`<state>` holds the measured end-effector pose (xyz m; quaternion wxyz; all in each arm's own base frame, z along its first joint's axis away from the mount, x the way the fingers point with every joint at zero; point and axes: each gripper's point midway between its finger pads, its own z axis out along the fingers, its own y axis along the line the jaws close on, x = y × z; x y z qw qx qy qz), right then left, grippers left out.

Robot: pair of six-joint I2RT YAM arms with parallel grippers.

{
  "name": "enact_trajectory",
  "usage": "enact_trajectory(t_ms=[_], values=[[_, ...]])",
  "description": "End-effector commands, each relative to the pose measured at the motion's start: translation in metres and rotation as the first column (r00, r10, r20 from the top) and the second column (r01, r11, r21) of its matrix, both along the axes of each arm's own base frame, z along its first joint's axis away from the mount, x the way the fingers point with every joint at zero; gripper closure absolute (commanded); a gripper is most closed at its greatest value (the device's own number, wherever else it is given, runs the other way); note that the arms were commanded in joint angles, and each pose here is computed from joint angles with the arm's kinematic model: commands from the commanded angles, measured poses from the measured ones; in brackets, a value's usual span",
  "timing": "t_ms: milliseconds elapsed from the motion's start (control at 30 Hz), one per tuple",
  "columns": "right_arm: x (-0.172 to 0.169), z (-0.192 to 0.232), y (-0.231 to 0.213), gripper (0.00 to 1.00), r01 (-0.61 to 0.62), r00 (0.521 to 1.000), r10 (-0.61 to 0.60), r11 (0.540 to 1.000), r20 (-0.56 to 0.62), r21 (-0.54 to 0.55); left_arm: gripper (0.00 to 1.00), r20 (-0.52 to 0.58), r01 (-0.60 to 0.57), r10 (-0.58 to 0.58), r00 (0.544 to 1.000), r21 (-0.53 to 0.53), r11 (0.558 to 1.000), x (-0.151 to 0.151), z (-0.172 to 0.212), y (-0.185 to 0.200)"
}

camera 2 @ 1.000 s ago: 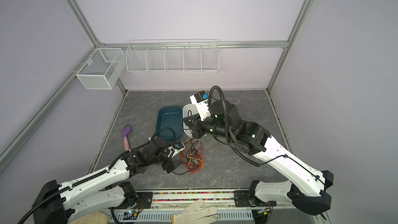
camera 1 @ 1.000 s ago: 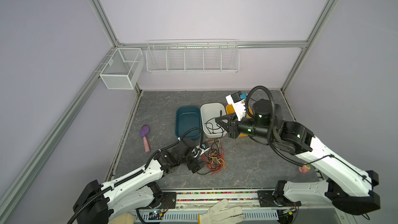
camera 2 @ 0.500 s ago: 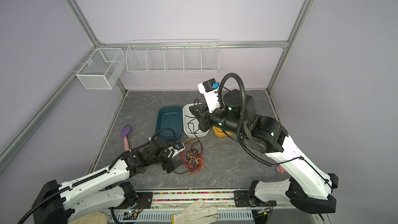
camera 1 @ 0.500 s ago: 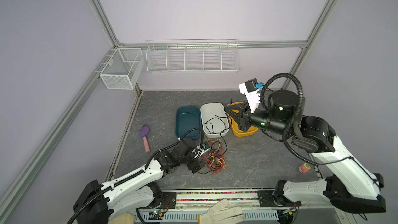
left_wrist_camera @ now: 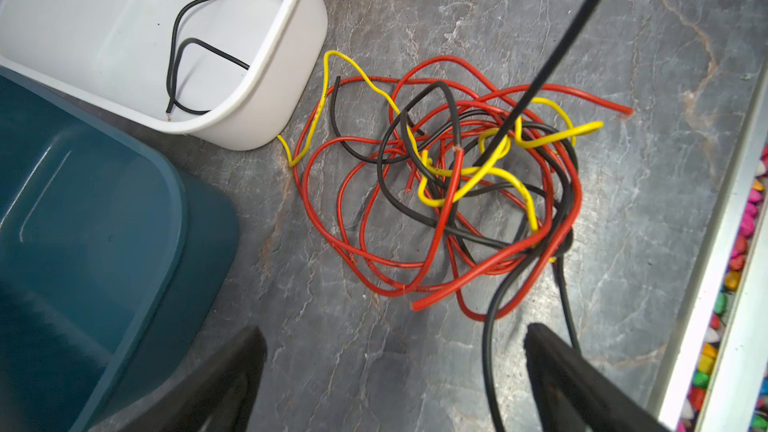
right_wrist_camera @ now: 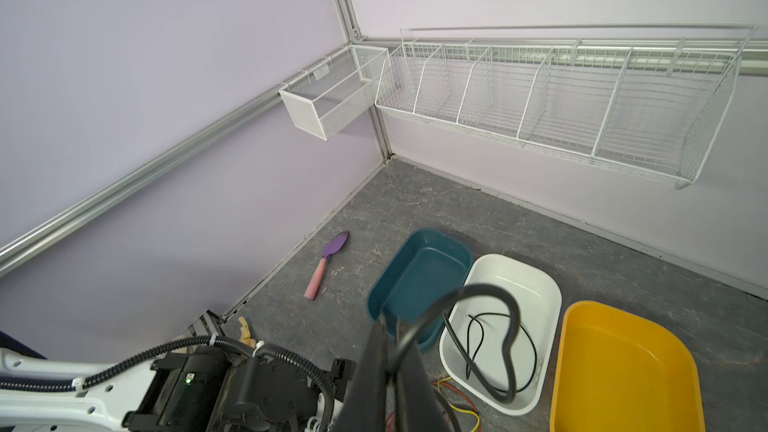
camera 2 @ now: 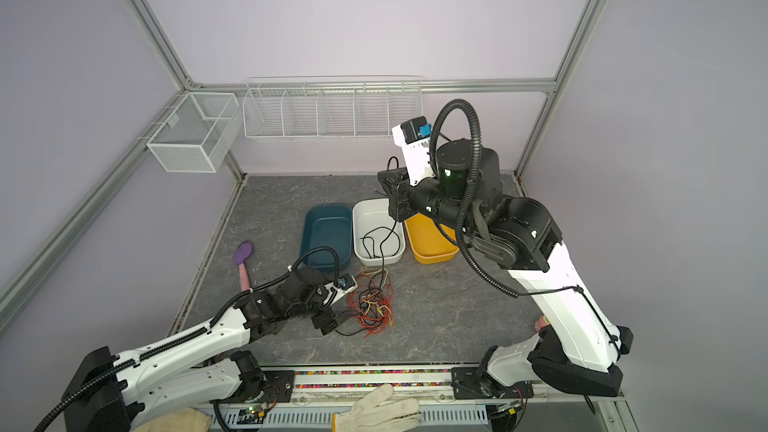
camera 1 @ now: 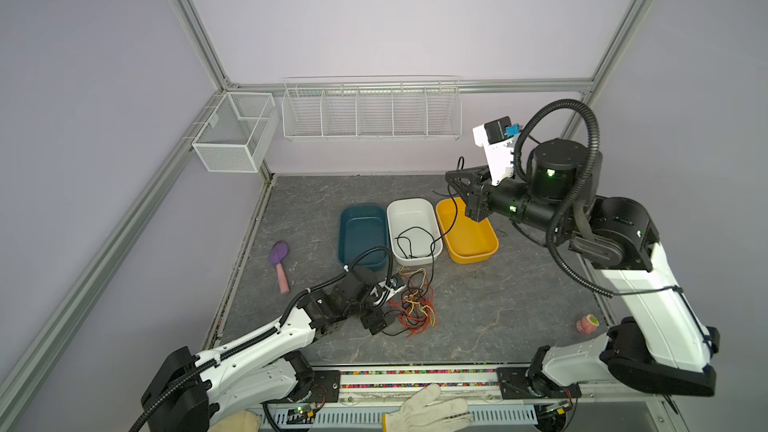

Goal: Untangle the cables
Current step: 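Lift the black wire high out of the pile with the right gripper, then lower the black wire into the white tub with the right gripper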

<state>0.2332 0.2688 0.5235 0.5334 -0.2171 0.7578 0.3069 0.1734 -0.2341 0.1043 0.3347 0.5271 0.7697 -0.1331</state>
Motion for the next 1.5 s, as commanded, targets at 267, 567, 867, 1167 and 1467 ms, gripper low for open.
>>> enact_trajectory(t_ms=[267, 567, 867, 1167, 1467], values=[[0.000, 0.047, -0.002, 0.93, -0.017, 0.996, 0.014, 0.999, 0.084, 0.038, 0.03, 0.008, 0.023, -0.023, 1.000, 0.009, 1.000, 0.001, 0.005, -0.004], [0.046, 0.025, 0.006, 0.93, 0.036, 0.995, -0.033, 0.999, 0.095, -0.023, 0.02, 0.019, 0.018, -0.018, 1.000, -0.013, 1.000, 0.001, 0.011, -0.004], [0.090, -0.015, 0.025, 0.93, -0.010, 1.000, 0.010, 0.999, -0.002, -0.047, 0.00, 0.075, 0.009, -0.006, 0.997, -0.040, 0.999, 0.005, 0.018, -0.002], [0.121, -0.062, 0.031, 0.93, 0.000, 1.000, -0.001, 0.998, -0.012, -0.067, 0.00, 0.265, 0.036, 0.000, 0.964, -0.131, 0.991, 0.009, 0.048, 0.004], [0.149, -0.124, 0.040, 0.93, -0.012, 0.996, 0.006, 0.998, -0.092, -0.061, 0.00, 0.380, 0.079, -0.015, 0.925, -0.153, 0.985, 0.006, 0.061, 0.010]])
